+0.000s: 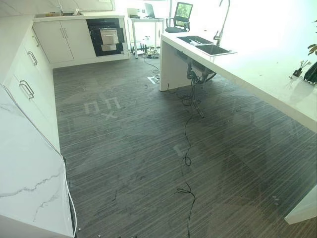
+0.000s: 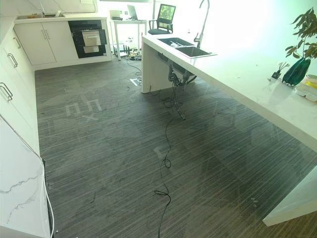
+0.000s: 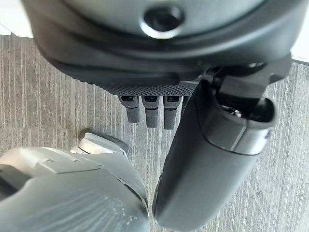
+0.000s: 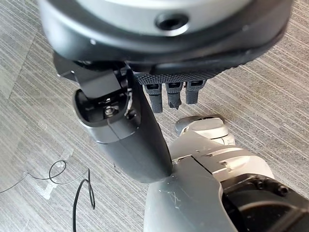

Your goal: Place the dishes in the dishwasher.

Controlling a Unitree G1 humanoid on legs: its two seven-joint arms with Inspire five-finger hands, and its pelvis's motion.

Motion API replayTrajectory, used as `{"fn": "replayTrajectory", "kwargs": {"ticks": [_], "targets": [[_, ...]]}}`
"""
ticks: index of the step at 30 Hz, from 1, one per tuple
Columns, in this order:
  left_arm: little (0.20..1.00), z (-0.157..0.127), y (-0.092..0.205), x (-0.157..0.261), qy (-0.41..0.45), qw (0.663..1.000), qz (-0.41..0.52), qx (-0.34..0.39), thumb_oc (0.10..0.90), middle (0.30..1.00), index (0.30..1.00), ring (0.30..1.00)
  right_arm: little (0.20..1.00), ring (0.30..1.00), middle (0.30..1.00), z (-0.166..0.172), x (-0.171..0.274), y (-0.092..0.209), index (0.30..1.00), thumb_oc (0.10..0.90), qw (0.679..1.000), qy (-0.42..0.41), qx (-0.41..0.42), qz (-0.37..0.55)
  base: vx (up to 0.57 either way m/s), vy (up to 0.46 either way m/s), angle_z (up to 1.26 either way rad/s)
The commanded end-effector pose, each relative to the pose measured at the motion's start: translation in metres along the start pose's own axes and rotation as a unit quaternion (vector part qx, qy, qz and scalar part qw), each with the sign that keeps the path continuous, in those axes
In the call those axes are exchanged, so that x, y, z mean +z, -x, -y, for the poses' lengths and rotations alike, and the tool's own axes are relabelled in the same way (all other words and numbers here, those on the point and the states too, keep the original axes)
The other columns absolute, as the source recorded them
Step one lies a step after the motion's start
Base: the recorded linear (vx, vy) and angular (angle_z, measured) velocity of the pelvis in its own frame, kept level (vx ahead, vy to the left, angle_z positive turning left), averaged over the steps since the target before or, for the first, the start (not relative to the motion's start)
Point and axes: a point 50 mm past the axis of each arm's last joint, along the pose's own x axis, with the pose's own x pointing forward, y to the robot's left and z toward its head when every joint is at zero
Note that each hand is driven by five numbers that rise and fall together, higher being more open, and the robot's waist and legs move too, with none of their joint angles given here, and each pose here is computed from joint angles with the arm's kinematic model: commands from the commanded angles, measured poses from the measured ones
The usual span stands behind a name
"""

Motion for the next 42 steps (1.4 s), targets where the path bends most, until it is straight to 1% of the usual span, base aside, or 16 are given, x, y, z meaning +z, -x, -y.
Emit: {"fn": "replayTrajectory", "kwargs": {"ticks": [1,8,14,16,18,21,22,24,26,30,31,34,37,42], "targets": [[0.9,0.005,0.0,0.017,-0.012,0.999,0.034,-0.02,0.8,0.9,0.9,0.9,0.9,0.9,0.9,-0.004,0.024,-0.001,0.9,0.8,0.999,0.032,0.017,0.033,0.0,0.0,0.0],[0.9,0.004,0.0,0.014,0.009,0.999,0.038,-0.018,0.8,0.9,0.9,0.9,0.9,0.9,0.9,-0.008,0.024,-0.002,0.9,0.8,0.998,0.035,0.027,0.033,-0.01,-0.009,0.0],[0.9,0.007,0.0,0.019,0.024,0.998,0.052,-0.024,0.8,0.9,0.9,0.9,0.9,0.9,0.9,-0.012,0.036,-0.001,0.9,0.8,0.997,0.011,0.04,0.066,0.01,-0.021,0.03],[0.9,0.01,0.0,0.025,0.022,0.997,0.067,-0.035,0.8,0.9,0.9,0.9,0.9,0.9,0.9,-0.013,0.042,-0.001,0.9,0.8,0.996,-0.007,0.046,0.079,0.04,-0.044,0.04],[0.9,0.015,0.002,0.037,0.048,0.992,0.101,-0.054,0.8,0.9,0.9,0.9,0.9,0.9,0.9,-0.013,0.054,0.001,0.9,0.8,0.992,-0.011,0.056,0.113,0.06,-0.06,0.07],[0.9,0.023,0.005,0.052,0.062,0.985,0.142,-0.073,0.8,0.9,0.9,0.9,0.9,0.9,0.9,-0.016,0.072,0.005,0.9,0.8,0.984,-0.02,0.07,0.162,0.05,-0.072,0.08],[0.9,0.026,0.008,0.062,0.054,0.981,0.171,-0.076,0.8,0.9,0.9,0.9,0.9,0.9,0.9,-0.02,0.086,0.01,0.9,0.8,0.977,-0.027,0.084,0.196,0.05,-0.098,0.05],[0.9,0.028,0.012,0.071,0.051,0.976,0.195,-0.083,0.8,0.9,0.9,0.9,0.9,0.9,0.9,-0.024,0.098,0.015,0.9,0.8,0.969,-0.03,0.097,0.226,0.05,-0.097,0.07],[0.9,0.031,0.024,0.093,0.053,0.96,0.257,-0.101,0.8,0.9,0.9,0.9,0.9,0.9,0.9,-0.037,0.127,0.034,0.9,0.8,0.944,-0.019,0.133,0.301,0.07,-0.149,0.08],[0.9,0.023,0.04,0.107,0.073,0.936,0.321,-0.12,0.8,0.9,0.9,0.9,0.9,0.9,0.9,-0.049,0.145,0.062,0.9,0.8,0.91,0.041,0.158,0.382,0.09,-0.135,0.12],[0.9,0.02,0.045,0.11,0.082,0.929,0.34,-0.123,0.8,0.9,0.9,0.9,0.9,0.9,0.9,-0.053,0.151,0.072,0.9,0.8,0.897,0.059,0.168,0.405,0.13,-0.142,0.04],[0.9,0.018,0.052,0.115,0.095,0.915,0.367,-0.135,0.8,0.9,0.9,0.9,0.9,0.9,0.9,-0.057,0.162,0.089,0.9,0.8,0.874,0.09,0.183,0.441,0.12,-0.145,-0.06],[0.9,0.021,0.06,0.123,0.098,0.901,0.391,-0.159,0.8,0.9,0.9,0.9,0.9,0.9,0.9,-0.055,0.171,0.104,0.9,0.8,0.854,0.107,0.184,0.474,0.05,-0.112,-0.01],[0.9,0.029,0.073,0.125,0.084,0.889,0.41,-0.185,0.8,0.9,0.9,0.9,0.9,0.9,0.9,-0.055,0.177,0.117,0.9,0.8,0.838,0.109,0.171,0.507,0.19,0.078,0.19]]}}
